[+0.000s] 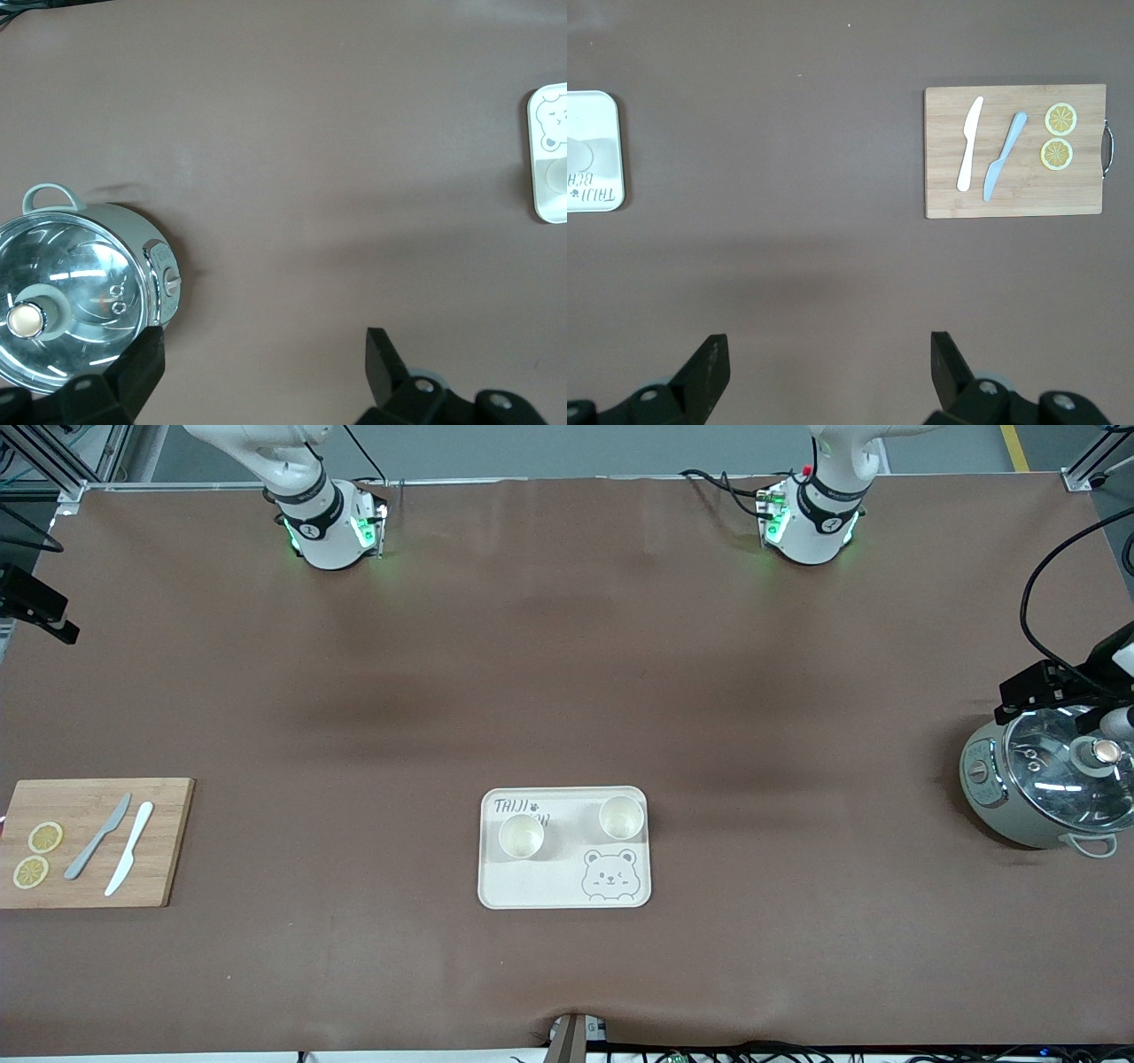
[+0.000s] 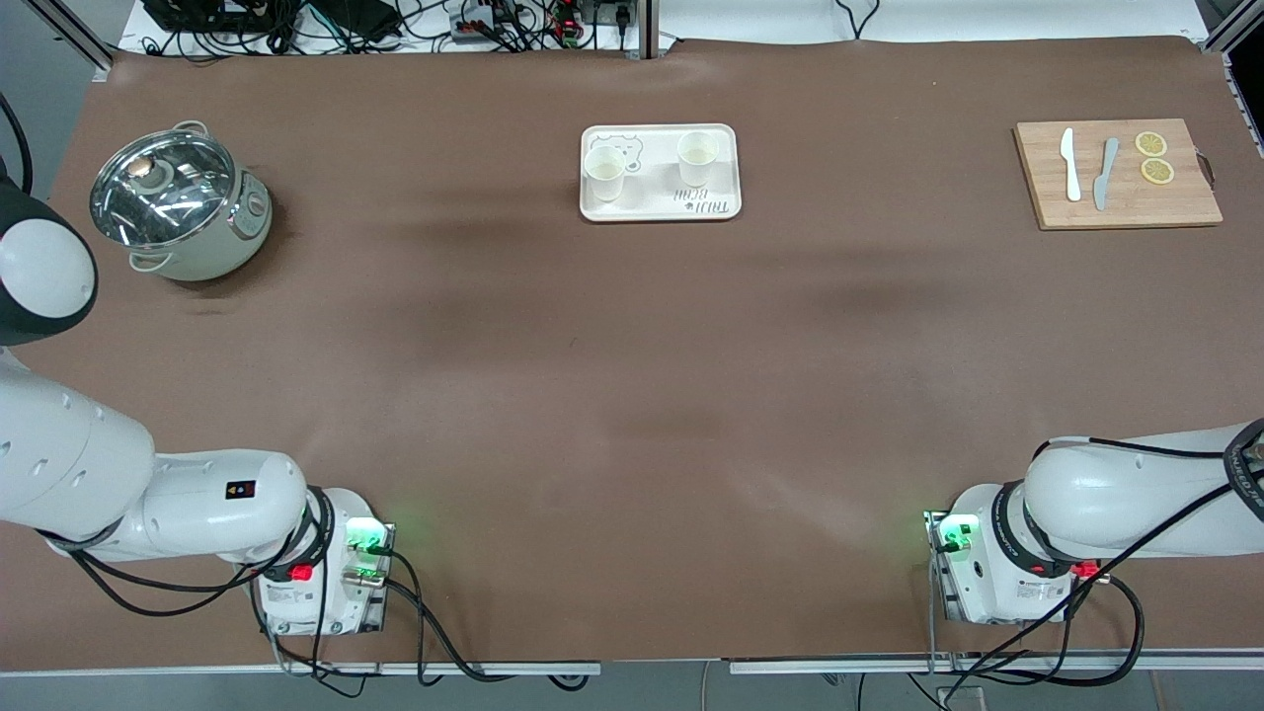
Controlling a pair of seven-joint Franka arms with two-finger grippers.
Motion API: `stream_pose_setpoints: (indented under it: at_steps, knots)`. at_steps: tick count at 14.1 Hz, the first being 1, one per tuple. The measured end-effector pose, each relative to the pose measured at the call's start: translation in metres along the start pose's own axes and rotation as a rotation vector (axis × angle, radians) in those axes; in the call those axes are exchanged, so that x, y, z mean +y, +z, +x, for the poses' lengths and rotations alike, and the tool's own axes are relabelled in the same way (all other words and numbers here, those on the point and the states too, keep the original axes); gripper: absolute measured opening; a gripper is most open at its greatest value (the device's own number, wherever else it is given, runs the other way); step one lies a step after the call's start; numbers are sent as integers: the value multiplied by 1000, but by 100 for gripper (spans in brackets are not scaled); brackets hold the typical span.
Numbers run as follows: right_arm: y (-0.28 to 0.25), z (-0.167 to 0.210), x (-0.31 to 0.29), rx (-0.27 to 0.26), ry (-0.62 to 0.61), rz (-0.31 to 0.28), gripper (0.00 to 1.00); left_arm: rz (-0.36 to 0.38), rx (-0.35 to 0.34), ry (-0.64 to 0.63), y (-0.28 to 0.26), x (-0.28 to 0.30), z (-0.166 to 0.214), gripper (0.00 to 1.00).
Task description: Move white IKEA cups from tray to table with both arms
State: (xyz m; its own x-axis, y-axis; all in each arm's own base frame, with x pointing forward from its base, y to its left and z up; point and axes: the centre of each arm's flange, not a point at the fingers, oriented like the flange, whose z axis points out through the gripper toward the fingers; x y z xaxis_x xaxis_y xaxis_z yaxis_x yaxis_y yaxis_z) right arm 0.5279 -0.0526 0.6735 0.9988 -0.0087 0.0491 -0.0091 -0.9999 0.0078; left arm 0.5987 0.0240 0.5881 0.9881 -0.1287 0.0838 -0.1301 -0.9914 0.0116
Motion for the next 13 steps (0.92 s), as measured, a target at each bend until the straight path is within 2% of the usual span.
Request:
stream_pose_setpoints:
  at_steps: [5,13]
  knots:
    - [0,0,0,1,0,0,100,-1,-1,10,1,5,1,100]
    - [6,4,0,-9,0,1,100,-42,-105,106,78,73,17,100]
